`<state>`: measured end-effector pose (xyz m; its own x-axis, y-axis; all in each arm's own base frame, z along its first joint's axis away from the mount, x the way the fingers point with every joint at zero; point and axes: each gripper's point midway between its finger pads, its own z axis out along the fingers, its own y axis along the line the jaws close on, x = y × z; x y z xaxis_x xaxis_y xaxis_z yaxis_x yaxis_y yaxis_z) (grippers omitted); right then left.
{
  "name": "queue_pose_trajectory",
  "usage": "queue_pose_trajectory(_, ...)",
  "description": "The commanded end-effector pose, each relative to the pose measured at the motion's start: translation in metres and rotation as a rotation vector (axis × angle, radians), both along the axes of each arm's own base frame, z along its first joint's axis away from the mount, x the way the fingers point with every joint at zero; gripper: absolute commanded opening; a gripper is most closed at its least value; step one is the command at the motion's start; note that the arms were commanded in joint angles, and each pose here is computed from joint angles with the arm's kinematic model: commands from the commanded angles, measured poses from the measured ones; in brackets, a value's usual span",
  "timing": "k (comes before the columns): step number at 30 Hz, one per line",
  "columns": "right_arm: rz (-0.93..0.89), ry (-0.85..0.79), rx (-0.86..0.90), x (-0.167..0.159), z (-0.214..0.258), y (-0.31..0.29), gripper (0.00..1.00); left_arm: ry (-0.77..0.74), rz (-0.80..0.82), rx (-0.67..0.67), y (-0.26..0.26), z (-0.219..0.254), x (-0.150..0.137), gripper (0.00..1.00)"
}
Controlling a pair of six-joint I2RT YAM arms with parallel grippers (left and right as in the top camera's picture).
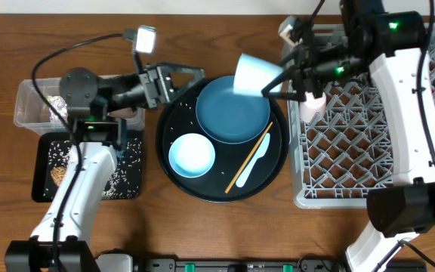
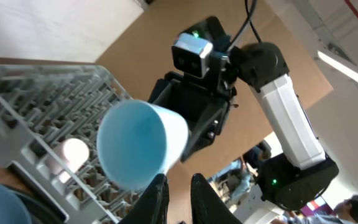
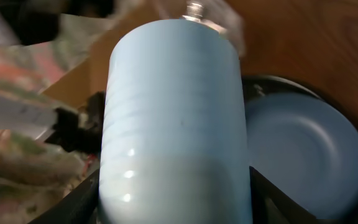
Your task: Sort waste into correct bins and load items into the dishwasher rack
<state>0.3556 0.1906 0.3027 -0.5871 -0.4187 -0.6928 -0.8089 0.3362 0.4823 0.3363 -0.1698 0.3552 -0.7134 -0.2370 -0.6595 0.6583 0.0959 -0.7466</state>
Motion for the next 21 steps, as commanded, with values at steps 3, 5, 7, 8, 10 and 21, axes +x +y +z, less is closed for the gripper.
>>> queue_pose_trajectory(3, -0.315, 0.137, -0.187, 0.024, -0.017, -0.043, 0.17, 0.015, -0.026, 0.014, 0.003, -0.001, -0.003, 0.15)
queue_pose_trajectory(5, -0.461, 0.168, -0.247, 0.034, -0.018, -0.063, 0.17, 0.039, -0.027, 0.015, 0.003, -0.005, -0.002, 0.15)
queue_pose_trajectory(7, -0.621, 0.198, -0.302, 0.039, -0.016, -0.087, 0.16, 0.082, -0.031, 0.018, 0.003, -0.011, -0.001, 0.15)
queue_pose_trajectory(8, -0.700, 0.213, -0.328, 0.040, -0.016, -0.100, 0.16, 0.097, -0.033, 0.023, 0.003, -0.015, -0.001, 0.15)
queue_pose_trajectory(10, -0.816, 0.233, -0.357, 0.039, -0.012, -0.120, 0.16, 0.139, -0.031, 0.031, 0.003, -0.024, 0.000, 0.15)
queue_pose_trajectory(21, -1.084, 0.373, -0.580, 0.006, -0.028, -0.185, 0.15, 0.453, 0.116, 0.226, 0.013, -0.128, 0.000, 0.15)
